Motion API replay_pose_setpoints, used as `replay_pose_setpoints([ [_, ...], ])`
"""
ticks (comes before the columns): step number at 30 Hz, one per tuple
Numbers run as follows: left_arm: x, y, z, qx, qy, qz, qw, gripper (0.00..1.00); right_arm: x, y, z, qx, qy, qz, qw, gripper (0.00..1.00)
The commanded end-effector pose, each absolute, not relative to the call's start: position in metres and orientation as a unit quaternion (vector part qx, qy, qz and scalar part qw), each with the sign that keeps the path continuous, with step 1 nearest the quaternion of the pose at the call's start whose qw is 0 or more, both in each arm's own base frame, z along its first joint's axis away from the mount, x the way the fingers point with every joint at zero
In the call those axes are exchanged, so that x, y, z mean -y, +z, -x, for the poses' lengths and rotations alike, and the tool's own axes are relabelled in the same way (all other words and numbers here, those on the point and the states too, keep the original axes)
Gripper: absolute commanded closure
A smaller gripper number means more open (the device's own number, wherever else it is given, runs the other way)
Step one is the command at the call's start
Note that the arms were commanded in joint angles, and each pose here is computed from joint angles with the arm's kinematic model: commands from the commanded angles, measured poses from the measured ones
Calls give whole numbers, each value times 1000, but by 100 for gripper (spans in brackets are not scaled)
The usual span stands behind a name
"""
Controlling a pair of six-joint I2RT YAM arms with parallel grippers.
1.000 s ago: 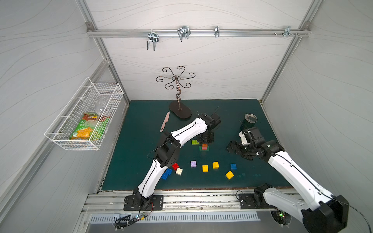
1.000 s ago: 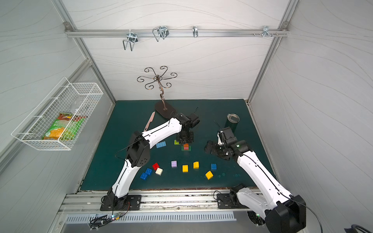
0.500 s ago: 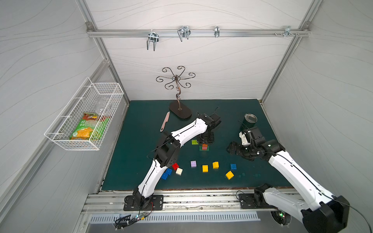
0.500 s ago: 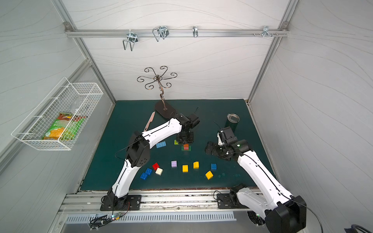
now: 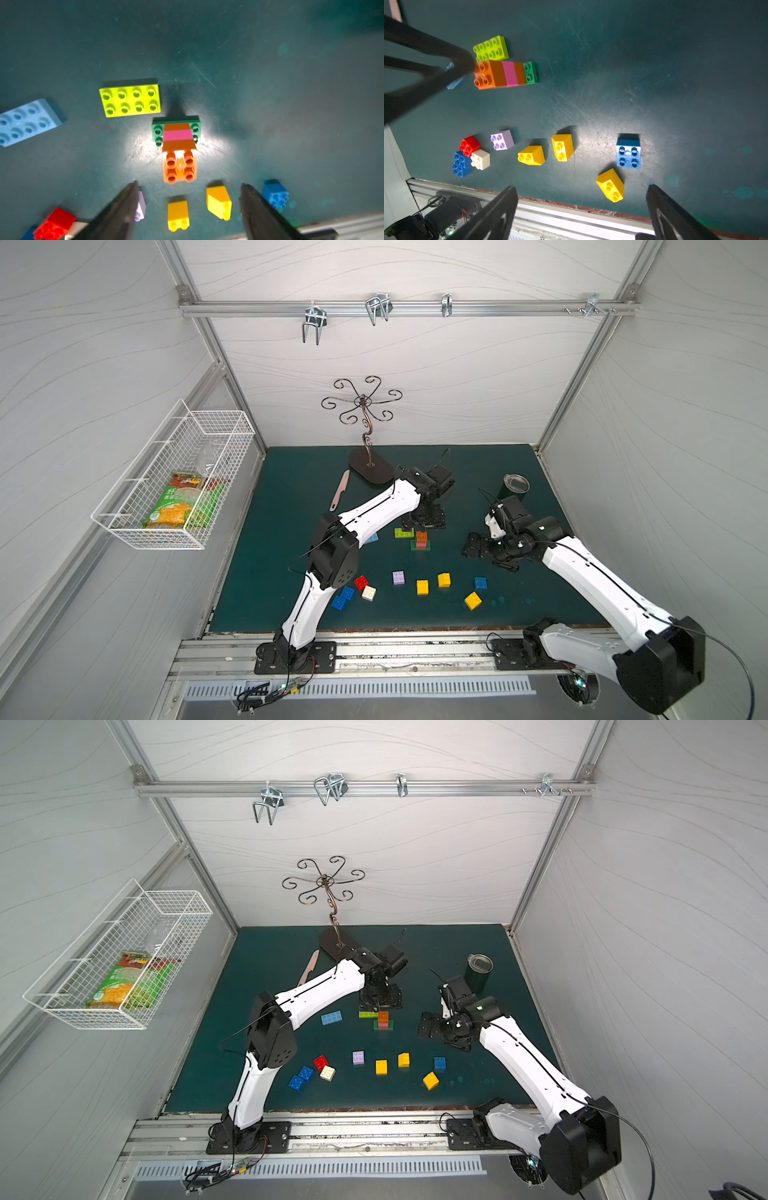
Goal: Assemble the number 1 with lego
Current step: Assemble the lego brick with the lego brick, then pick up the lego brick from the center of the board.
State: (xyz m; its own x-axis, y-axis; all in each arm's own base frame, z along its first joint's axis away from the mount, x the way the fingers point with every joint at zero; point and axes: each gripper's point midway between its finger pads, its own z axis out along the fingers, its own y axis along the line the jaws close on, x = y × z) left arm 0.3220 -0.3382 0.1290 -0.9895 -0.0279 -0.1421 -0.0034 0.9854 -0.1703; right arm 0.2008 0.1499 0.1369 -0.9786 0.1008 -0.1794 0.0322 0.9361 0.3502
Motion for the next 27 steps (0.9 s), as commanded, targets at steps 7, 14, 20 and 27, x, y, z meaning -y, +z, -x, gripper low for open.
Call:
replay_pose_setpoints([
  [7,273,199,-292,-976,-145,42,158,0,-183,120,-196,-987,147,-21,58,6],
  [14,196,217,-255,-960,-153,17,235,0,-204,93,-188,-993,116,-8,28,11],
  [20,155,224,-232,-944,-127,-33,303,1,-219,72,-181,-994,113,-11,2,21],
  [27,124,233,-200,-916,-140,-71,368,0,-217,57,-175,-999,54,-3,-5,25],
])
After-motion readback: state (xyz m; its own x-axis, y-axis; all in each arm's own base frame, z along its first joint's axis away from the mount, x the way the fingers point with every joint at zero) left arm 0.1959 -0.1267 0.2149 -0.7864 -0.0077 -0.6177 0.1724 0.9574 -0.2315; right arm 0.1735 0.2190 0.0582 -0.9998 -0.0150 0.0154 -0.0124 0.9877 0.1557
